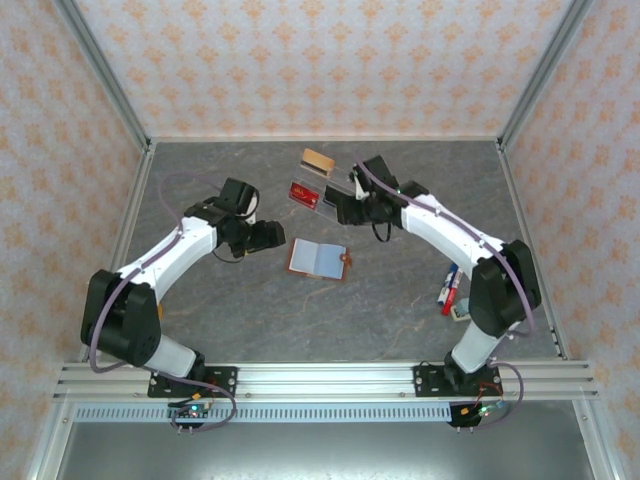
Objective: Take the credit cards out of the card holder
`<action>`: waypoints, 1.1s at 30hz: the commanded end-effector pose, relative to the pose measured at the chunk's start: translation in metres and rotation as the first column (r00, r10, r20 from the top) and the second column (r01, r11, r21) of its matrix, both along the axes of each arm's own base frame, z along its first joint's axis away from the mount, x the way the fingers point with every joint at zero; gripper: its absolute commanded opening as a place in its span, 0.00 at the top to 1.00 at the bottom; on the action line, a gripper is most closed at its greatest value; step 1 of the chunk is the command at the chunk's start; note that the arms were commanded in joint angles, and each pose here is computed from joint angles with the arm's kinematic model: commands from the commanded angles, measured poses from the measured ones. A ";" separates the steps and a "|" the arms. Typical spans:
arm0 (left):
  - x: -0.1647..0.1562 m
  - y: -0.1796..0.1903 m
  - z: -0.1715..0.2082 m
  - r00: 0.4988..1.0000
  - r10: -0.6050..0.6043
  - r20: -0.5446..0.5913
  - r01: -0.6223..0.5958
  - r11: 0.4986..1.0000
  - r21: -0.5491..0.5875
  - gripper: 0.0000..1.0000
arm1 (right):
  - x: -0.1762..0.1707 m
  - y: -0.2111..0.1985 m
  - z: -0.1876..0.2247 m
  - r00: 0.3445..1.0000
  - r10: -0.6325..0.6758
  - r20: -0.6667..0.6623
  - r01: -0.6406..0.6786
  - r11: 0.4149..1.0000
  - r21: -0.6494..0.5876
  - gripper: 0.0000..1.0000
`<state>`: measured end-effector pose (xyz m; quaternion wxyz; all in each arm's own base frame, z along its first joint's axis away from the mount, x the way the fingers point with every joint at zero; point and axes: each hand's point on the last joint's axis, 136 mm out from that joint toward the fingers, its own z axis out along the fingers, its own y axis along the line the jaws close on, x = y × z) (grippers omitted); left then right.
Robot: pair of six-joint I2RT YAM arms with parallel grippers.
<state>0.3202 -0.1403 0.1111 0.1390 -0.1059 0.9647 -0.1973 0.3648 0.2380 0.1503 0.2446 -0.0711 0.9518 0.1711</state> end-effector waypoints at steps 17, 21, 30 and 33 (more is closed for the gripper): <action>0.011 -0.057 -0.052 0.987 -0.102 -0.122 0.093 0.993 -0.080 0.70 | -0.087 0.028 -0.071 0.930 -0.241 -0.277 0.261 0.964 0.040 0.55; 0.011 -0.061 -0.056 0.985 -0.112 -0.131 0.100 0.991 -0.094 0.76 | -0.093 0.039 -0.084 0.922 -0.229 -0.313 0.258 0.965 0.054 0.56; 0.010 -0.064 -0.065 0.981 -0.120 -0.154 0.105 0.989 -0.105 0.78 | -0.085 0.047 -0.104 0.919 -0.223 -0.326 0.245 0.969 0.026 0.57; 0.009 -0.068 -0.067 0.978 -0.131 -0.161 0.111 0.985 -0.129 0.82 | -0.083 0.048 -0.111 0.917 -0.222 -0.331 0.239 0.971 0.011 0.58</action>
